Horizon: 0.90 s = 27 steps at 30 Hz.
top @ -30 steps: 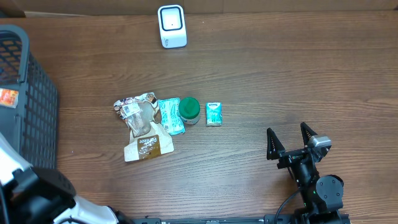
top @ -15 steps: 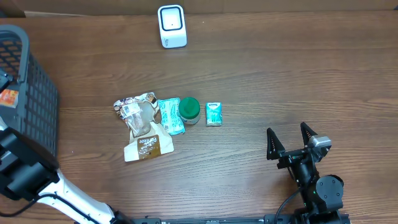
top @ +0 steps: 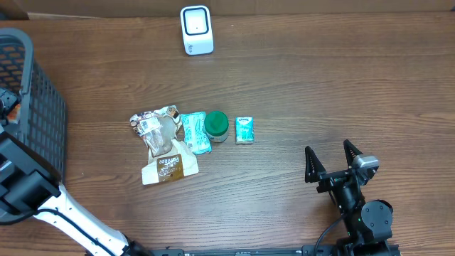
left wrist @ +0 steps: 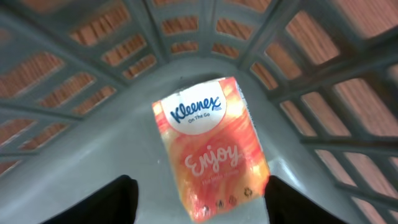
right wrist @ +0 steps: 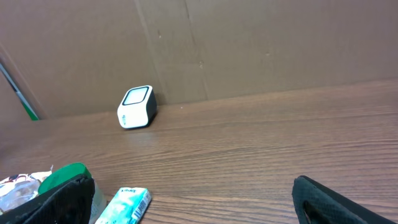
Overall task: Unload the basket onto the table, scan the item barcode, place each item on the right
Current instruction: 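Move the left gripper into the basket and grasp the orange Kleenex pack, then carry the orange Kleenex pack right and place it beside the blue pack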
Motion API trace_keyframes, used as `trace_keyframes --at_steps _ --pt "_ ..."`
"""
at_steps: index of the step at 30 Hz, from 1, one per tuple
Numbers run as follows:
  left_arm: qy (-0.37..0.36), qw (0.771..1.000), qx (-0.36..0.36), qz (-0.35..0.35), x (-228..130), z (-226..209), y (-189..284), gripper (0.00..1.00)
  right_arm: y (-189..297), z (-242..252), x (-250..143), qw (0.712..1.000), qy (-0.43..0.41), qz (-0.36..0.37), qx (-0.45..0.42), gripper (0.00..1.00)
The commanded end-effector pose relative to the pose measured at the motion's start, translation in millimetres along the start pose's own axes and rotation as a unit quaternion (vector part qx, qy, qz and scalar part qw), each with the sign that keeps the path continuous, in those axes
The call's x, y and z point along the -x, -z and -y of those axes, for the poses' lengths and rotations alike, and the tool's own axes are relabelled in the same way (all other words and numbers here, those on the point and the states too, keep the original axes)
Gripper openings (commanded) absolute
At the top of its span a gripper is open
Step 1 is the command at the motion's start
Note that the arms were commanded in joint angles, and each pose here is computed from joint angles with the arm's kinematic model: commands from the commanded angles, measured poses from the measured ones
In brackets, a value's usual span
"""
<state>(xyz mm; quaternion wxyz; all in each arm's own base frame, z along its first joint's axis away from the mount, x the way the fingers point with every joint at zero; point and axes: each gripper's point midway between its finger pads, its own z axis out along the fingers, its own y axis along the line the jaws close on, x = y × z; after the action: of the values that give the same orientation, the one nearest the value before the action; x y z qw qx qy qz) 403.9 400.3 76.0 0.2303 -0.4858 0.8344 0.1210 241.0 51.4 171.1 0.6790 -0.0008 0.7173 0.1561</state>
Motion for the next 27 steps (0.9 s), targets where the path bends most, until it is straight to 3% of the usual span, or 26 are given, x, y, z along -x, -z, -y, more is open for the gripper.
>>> trace_keyframes --at_steps 1,7,10,16,22,27 --pt "-0.007 1.000 -0.012 -0.019 -14 6 -21 0.62 0 3 -1 1.000 0.002 0.004 -0.006 1.00" --pt "-0.010 0.999 -0.005 -0.042 -31 4 -47 0.62 0 3 -1 1.000 0.002 0.004 -0.006 1.00" --pt "-0.012 0.999 -0.002 -0.053 -38 3 -54 0.57 0 3 -1 1.000 0.002 0.004 -0.006 1.00" --pt "-0.013 0.998 0.000 -0.060 -41 2 -51 0.05 0 3 -1 1.000 0.002 0.004 -0.006 1.00" --pt "-0.015 0.997 0.004 -0.075 -36 1 -29 0.04 0 3 -1 1.000 0.002 0.004 -0.006 1.00" --pt "-0.011 0.999 -0.008 -0.050 -2 4 25 0.04 0 3 -1 1.000 0.002 0.004 -0.006 1.00"
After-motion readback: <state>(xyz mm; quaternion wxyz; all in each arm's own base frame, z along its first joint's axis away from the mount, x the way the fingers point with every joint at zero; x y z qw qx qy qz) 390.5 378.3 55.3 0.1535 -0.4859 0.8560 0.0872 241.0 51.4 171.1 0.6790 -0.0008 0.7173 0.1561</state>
